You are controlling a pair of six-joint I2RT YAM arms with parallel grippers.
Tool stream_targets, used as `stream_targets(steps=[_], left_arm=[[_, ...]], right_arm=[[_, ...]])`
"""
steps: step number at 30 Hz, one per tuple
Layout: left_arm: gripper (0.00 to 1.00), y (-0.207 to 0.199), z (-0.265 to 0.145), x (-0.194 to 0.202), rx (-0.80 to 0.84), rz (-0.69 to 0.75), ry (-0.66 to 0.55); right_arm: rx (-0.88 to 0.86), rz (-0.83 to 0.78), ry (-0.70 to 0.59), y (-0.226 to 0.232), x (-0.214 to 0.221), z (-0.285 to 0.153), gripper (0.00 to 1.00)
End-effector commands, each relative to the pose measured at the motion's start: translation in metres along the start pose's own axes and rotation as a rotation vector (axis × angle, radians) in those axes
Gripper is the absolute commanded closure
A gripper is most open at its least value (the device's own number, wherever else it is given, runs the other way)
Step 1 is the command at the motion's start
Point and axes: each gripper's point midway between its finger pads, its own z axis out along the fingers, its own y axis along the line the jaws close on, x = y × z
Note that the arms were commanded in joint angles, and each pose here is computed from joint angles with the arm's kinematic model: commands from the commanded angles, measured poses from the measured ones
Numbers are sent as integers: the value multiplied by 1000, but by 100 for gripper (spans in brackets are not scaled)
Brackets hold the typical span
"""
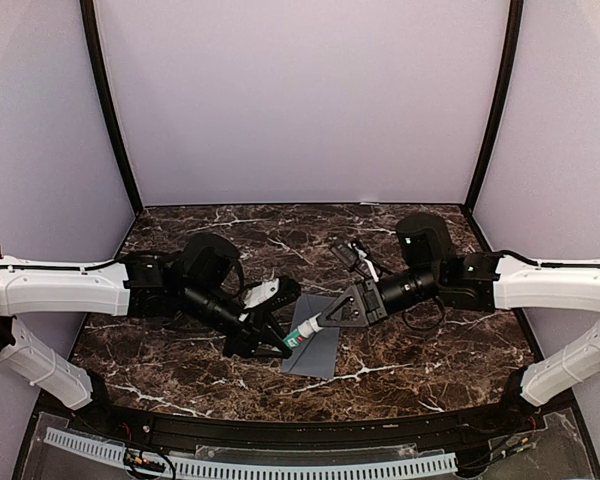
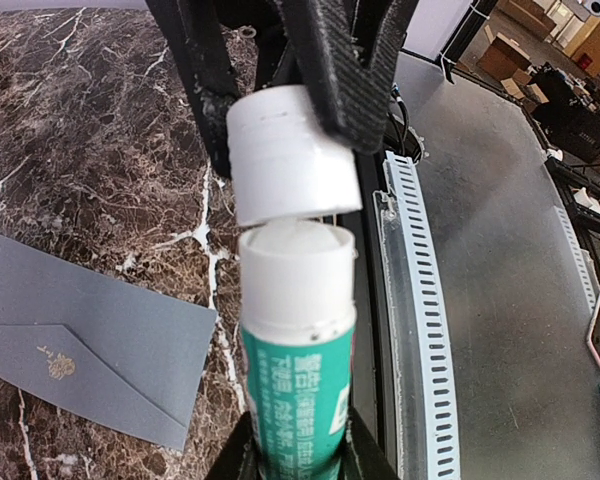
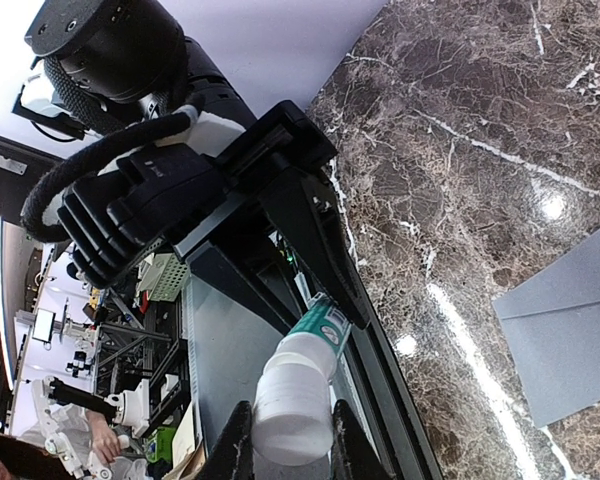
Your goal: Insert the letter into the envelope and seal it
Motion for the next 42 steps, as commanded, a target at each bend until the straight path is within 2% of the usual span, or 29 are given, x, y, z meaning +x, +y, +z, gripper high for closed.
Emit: stream_targets(steps=[1, 24, 42], left_arm=[[100, -5, 1, -2, 25, 14, -10], [100, -5, 4, 0, 37, 5, -3], [100, 1, 10, 3, 41, -53, 20]], right_arm=[[-31, -33, 1, 7, 0, 3, 84], [-61, -54, 50, 14, 9, 13, 85], [48, -75, 119, 4, 24, 29, 86]])
